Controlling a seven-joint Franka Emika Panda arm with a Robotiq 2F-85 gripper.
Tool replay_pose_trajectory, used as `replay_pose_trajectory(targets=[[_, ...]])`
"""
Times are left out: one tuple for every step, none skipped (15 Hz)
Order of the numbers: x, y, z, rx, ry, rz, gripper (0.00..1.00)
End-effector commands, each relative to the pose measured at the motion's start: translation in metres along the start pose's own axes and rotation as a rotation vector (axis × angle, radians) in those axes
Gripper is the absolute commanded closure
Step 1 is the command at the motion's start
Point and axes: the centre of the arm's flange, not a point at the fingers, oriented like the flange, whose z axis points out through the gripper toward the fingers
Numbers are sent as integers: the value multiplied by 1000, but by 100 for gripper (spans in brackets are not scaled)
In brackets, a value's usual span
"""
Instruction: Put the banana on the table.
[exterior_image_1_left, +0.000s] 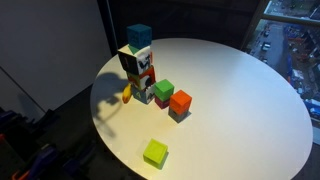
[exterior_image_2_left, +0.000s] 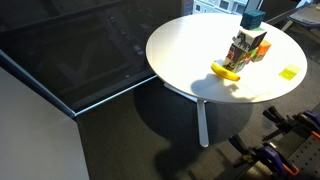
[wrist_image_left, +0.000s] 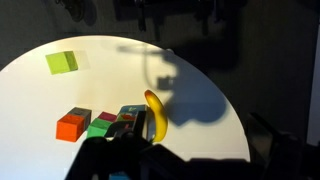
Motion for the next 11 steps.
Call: replay_pose_trajectory(targets=[[-9,6,-2,10,9,-16,0],[-1,0,1,1,-1,-2,0],[-2,0,1,1,-1,-3,0],[-2,0,1,1,-2,-4,0],[-2,0,2,1,-2,-4,0],[-2,1,2,1,-2,-4,0],[-3,1,2,1,-2,-4,0],[-3,1,2,1,-2,-4,0],[-3,1,2,1,-2,-5,0],[-3,1,2,1,-2,-5,0],[-3,1,2,1,-2,-5,0]])
